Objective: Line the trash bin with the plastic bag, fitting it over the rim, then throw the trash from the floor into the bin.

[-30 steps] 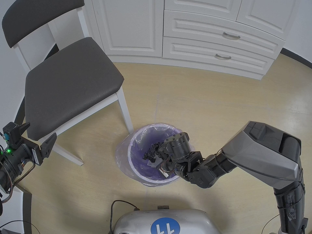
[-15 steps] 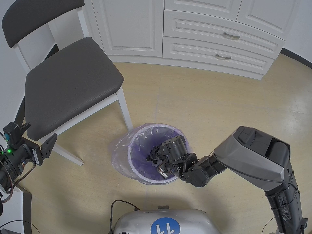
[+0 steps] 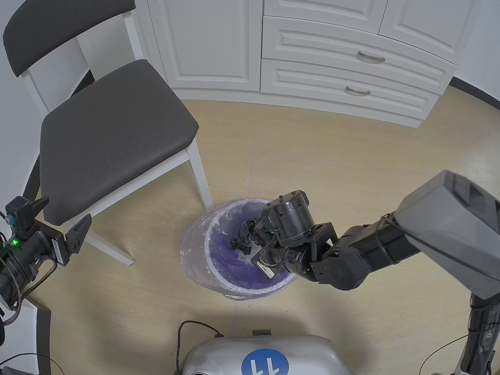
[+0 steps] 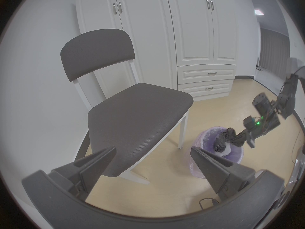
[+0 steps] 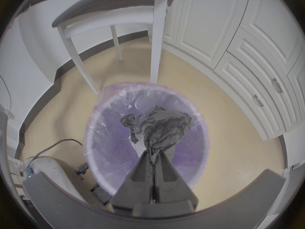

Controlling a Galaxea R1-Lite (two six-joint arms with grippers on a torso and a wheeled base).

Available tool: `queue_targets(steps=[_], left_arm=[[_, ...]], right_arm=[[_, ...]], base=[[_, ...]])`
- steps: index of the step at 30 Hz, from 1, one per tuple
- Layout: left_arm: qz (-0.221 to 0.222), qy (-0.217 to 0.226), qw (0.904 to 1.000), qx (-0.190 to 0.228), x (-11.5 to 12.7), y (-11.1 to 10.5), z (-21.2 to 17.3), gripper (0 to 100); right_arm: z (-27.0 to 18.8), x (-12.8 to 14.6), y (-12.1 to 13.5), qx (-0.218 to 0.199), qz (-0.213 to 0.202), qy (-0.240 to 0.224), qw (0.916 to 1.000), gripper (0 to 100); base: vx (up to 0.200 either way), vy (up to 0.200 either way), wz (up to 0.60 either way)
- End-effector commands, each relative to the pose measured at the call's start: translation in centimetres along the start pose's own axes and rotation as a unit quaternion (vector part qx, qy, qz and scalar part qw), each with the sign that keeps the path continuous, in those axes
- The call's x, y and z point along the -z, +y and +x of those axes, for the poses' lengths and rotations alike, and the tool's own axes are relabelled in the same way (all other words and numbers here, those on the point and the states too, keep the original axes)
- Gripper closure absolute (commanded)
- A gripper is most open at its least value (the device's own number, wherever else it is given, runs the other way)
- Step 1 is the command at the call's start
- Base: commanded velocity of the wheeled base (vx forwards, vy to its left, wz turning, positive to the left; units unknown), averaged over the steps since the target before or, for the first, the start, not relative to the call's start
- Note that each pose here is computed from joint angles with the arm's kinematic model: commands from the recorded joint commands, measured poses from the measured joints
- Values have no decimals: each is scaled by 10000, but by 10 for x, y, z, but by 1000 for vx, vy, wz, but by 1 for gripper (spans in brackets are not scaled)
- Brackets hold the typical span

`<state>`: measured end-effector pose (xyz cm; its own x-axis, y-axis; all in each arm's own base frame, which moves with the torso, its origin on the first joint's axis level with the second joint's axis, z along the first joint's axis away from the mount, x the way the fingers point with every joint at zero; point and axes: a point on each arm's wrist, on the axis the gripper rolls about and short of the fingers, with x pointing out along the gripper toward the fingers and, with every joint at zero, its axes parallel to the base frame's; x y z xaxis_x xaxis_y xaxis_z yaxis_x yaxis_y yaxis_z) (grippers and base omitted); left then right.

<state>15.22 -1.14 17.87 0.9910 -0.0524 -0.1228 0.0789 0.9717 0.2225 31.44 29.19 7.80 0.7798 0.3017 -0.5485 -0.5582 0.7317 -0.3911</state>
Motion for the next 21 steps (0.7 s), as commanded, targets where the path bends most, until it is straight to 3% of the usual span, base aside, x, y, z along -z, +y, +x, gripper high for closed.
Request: queue_targets(steps=[1, 8, 13, 18, 21], left_arm=[[4, -16, 10000, -8, 0, 0, -1, 0], [33, 101, 9999, 97, 5, -3, -1, 0], [167, 647, 9947, 783, 26, -22, 12, 0], [52, 1014, 9905, 928, 38, -26, 27, 0], [-2, 1278, 9773, 1692, 54, -36, 22, 0]], right_arm=[[-60, -26, -10, -44, 13, -419, 9991, 100], [-67, -22, -2, -144, 10, -396, 9991, 100], [-56, -12, 6, -210, 48, -183, 9996, 100], [-56, -13, 6, -206, 151, -209, 9995, 100], [-56, -15, 5, -201, 151, -230, 9994, 100]], base=[[0, 0, 0], [0, 0, 0], [0, 0, 0], [0, 0, 0], [0, 0, 0]])
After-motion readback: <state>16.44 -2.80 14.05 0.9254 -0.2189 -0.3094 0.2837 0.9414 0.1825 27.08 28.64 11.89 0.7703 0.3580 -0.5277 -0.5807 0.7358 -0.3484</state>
